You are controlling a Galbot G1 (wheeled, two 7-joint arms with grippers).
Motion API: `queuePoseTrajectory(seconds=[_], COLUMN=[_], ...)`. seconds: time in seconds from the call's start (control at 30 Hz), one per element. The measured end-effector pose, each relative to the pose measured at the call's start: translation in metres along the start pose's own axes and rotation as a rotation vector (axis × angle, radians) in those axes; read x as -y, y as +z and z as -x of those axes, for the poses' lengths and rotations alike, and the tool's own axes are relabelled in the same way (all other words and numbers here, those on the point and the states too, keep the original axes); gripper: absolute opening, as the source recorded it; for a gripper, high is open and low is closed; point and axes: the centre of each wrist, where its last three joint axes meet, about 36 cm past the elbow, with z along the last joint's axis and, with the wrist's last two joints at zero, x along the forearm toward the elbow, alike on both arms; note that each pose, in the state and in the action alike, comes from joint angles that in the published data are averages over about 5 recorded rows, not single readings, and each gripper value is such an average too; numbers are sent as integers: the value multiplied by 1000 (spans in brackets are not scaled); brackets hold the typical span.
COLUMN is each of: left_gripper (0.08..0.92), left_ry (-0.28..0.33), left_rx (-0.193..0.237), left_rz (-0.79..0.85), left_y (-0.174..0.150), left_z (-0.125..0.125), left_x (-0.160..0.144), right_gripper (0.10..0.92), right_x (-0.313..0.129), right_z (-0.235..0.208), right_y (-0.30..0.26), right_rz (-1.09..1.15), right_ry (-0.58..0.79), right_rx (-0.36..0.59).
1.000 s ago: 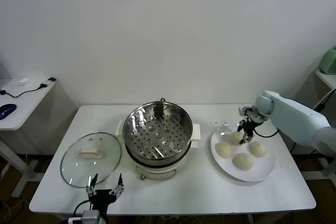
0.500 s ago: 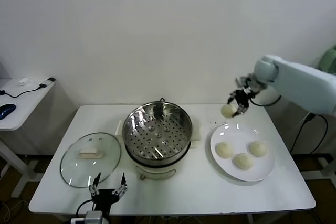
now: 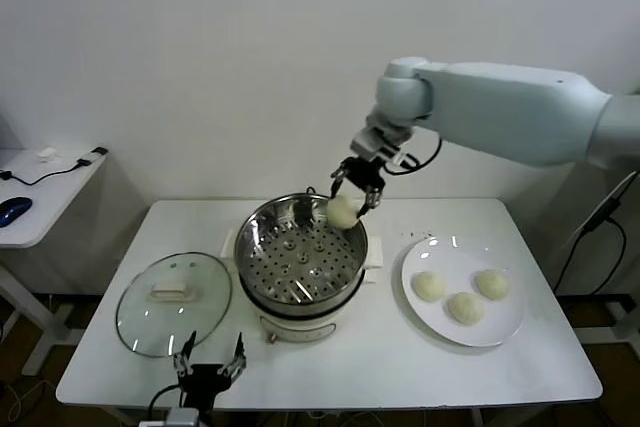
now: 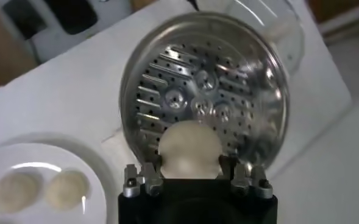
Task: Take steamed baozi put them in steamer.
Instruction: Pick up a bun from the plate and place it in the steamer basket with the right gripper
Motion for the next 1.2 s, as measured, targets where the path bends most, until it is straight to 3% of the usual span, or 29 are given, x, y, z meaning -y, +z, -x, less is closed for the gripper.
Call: queuePoseTrajectory(seconds=[0.33,0.7,0.97,1.2], left_gripper=[823,823,823,823], left_ry=[-4,-10,-13,-17], left_rx=[-4,-9,-14,-15], left_rz=[4,7,3,0], left_y=[2,5,7,7], left_z=[-1,4,8,9], left_x=[-1,-4,-3,-3], right_gripper=[645,645,799,822], right_x=[37,55,60,56], right_z=[59,104,118,102], right_y=[9,32,41,47], right_rz=[-159,-175,-171,-169], right_ry=[-4,-3,14,31], right_rx=[-24,-27,-5,17])
